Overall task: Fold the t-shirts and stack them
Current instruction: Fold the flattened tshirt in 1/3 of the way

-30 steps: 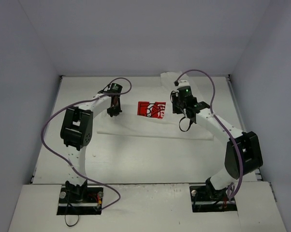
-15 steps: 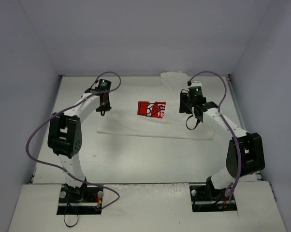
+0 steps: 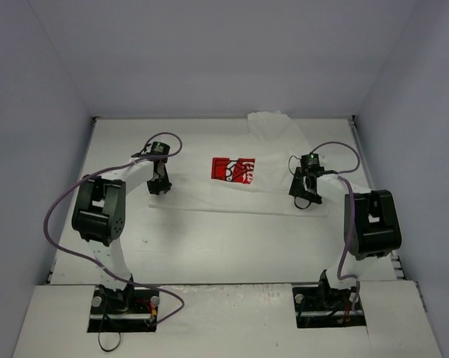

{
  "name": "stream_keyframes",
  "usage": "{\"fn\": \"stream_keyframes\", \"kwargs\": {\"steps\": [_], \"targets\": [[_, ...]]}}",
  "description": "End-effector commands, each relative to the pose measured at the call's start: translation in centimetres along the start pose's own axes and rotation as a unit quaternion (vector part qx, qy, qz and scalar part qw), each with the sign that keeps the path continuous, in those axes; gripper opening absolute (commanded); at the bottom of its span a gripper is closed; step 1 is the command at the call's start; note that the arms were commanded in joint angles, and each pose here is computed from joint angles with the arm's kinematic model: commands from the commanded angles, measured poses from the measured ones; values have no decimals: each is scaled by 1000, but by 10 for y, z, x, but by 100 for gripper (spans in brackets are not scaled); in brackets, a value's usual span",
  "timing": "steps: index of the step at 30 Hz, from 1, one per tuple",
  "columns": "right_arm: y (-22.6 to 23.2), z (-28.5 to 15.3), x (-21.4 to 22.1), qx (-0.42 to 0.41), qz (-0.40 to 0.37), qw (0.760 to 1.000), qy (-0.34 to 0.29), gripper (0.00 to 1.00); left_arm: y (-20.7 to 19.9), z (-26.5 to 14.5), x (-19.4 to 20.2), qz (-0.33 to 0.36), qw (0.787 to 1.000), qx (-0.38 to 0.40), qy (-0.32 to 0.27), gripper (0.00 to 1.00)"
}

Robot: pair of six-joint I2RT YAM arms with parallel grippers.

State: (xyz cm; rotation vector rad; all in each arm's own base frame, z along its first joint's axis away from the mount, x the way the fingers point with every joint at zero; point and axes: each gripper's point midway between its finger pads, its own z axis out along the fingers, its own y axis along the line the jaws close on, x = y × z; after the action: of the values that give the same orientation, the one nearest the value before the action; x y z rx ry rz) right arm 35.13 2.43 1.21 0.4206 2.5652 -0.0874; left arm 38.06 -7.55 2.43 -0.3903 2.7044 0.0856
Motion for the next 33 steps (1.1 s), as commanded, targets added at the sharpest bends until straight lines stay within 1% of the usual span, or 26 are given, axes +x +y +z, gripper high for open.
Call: {"fn": "stream_keyframes", "kwargs": {"steps": [1,2,5,8,9,12,15,18,20,21,23,24,25,26,27,29,30,31,32,33], "targets": [[-18,1,20,19,75,997,24,55,36,2,48,-46,996,-32,74,22],[-20,1,26,23,83,996,30,55,41,3,57,-48,995,-37,83,23],[-33,-3,48,48,109,991,57,55,52,-7,63,-56,994,-47,84,22],[-46,-18,61,74,133,986,66,55,67,-17,85,-75,989,-45,117,22],[-49,-22,66,80,139,985,69,55,68,-20,90,-78,989,-43,119,22],[-56,-49,65,82,168,981,47,55,72,-35,109,-90,987,-26,128,22],[-62,-65,70,86,179,979,46,55,77,-49,117,-96,988,-22,122,22],[-65,-80,75,80,178,980,46,56,81,-64,118,-100,988,-18,115,23],[-62,-86,66,70,176,981,32,56,81,-73,115,-98,989,-13,105,23],[-60,-94,48,58,154,986,9,56,80,-82,103,-89,992,-1,86,24],[-55,-106,11,44,119,991,-32,55,73,-106,54,-71,997,21,26,30],[-52,-111,-10,42,100,993,-51,55,71,-114,34,-65,998,26,5,33],[-48,-110,-27,38,95,993,-62,54,72,-116,26,-67,997,26,-1,34],[-43,-104,-48,38,56,996,-66,52,71,-126,-11,-65,997,31,-34,38],[-36,-99,-63,26,31,997,-68,51,70,-131,-32,-64,996,34,-52,40],[-13,-91,-101,-20,-2,997,-75,49,68,-131,-69,-55,995,43,-70,40],[3,-94,-124,-54,-16,994,-91,48,68,-125,-81,-49,996,41,-70,40],[8,-89,-137,-61,-31,993,-97,46,67,-116,-93,-38,996,39,-68,40],[14,-84,-147,-70,-44,992,-100,41,66,-118,-111,-34,995,47,-81,40],[24,-78,-156,-90,-59,989,-100,40,72,-109,-115,-34,996,50,-72,40]]}}
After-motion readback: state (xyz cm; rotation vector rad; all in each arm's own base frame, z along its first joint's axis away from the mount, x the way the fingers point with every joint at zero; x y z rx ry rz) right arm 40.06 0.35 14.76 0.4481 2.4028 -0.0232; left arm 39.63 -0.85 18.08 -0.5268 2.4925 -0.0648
